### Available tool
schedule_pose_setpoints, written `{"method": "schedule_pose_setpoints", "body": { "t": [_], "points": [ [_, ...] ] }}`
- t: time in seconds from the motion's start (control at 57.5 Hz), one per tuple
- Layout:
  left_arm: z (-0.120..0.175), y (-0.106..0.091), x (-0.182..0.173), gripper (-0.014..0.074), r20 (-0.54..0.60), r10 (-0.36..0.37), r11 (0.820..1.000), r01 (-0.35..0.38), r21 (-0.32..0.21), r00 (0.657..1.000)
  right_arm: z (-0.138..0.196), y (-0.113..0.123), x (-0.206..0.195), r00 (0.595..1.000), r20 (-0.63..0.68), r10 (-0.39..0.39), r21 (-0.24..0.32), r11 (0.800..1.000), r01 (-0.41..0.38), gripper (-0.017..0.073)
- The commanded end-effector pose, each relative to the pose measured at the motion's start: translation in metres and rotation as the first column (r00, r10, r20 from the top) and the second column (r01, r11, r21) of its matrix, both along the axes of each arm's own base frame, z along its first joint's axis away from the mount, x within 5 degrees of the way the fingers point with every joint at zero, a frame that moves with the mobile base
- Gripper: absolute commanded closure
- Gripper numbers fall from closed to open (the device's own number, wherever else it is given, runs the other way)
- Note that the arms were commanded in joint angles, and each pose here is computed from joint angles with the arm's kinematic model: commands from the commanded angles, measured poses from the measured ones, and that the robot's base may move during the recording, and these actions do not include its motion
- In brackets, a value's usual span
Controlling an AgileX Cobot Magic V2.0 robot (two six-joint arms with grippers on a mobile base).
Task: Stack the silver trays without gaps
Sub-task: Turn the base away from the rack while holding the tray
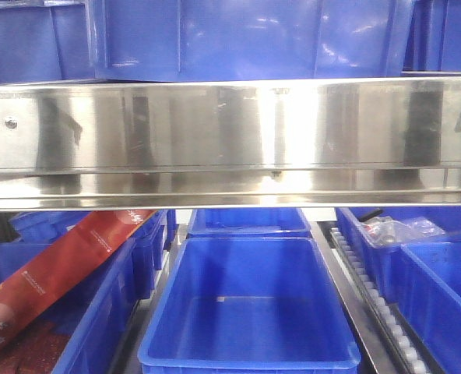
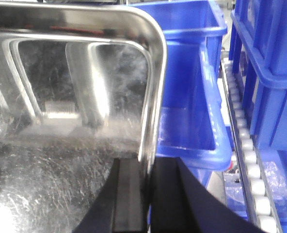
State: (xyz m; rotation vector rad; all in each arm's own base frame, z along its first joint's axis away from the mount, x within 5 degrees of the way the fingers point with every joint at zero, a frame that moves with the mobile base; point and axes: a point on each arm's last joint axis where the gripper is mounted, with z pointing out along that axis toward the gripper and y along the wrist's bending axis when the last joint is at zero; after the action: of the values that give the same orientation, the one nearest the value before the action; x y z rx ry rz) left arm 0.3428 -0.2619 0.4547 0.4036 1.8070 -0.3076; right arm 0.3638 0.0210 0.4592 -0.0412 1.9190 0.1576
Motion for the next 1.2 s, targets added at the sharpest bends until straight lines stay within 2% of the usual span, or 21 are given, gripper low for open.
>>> {"method": "schedule_pose_setpoints", "body": {
  "t": [0.0, 1.182],
  "points": [
    [0.0150, 0.0016, -0.0068, 0.0612, 0.064, -0.022, 1.000, 0.024, -0.019, 0.998, 0.0154, 0.0003, -0.0036, 0.996, 0.094, -0.003, 0.007, 1.000, 0.002, 0.0646],
    [0.0150, 0.0016, -0.0068, 0.0612, 0.064, -0.022, 1.000, 0.024, -0.019, 0.998, 0.0154, 0.0003, -0.0036, 0.996, 0.094, -0.003, 0.007, 1.000, 0.002, 0.0646]
  ]
}}
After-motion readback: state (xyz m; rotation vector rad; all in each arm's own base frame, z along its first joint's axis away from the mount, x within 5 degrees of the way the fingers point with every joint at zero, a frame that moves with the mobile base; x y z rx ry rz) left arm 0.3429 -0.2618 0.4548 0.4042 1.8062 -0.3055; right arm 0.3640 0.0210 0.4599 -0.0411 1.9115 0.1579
